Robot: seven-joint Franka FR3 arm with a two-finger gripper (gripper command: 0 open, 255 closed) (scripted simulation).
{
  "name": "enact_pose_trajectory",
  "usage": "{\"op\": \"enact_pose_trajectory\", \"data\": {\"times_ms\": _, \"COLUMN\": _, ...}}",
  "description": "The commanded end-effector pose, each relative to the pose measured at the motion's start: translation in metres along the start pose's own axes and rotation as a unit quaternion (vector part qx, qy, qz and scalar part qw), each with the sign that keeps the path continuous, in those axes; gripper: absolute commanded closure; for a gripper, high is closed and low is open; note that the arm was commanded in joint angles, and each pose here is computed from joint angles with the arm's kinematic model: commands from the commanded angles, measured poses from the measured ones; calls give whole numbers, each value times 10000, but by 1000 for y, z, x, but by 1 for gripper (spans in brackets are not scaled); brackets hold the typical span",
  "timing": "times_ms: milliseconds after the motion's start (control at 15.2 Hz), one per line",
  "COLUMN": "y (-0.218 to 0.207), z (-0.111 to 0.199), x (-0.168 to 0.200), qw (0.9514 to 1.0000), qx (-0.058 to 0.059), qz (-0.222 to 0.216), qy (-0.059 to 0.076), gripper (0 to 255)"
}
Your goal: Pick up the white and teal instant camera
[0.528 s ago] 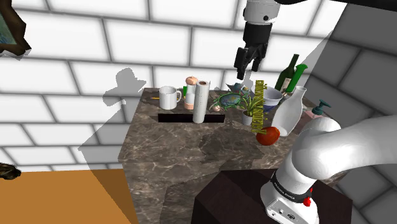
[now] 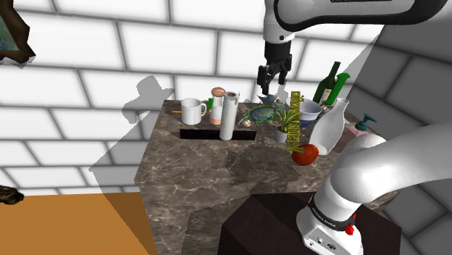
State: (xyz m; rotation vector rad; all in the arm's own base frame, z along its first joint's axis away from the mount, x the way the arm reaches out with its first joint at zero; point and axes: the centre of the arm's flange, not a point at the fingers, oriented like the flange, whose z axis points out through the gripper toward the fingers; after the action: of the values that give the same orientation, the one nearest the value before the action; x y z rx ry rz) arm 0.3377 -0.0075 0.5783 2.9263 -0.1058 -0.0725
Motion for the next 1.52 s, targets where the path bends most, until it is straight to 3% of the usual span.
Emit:
{"op": "enact_pose_trajectory", "data": {"times_ms": 0, "y": 9, "z": 19, "x": 17, "qw": 9998, "qx": -177, "qz": 58, "qy": -62, "gripper": 0}}
{"op": "enact_pose_trajectory", "data": {"times_ms": 726, "y": 66, "z": 108, "x": 110, "qw": 9922, "qx": -1107, "qz": 390, "qy": -423, "gripper": 0}}
{"op": "enact_pose_trajectory", "data": {"times_ms": 1452, "y": 146, "z": 190, "x": 193, "qw": 9735, "qx": -2025, "qz": 718, "qy": -779, "gripper": 0}}
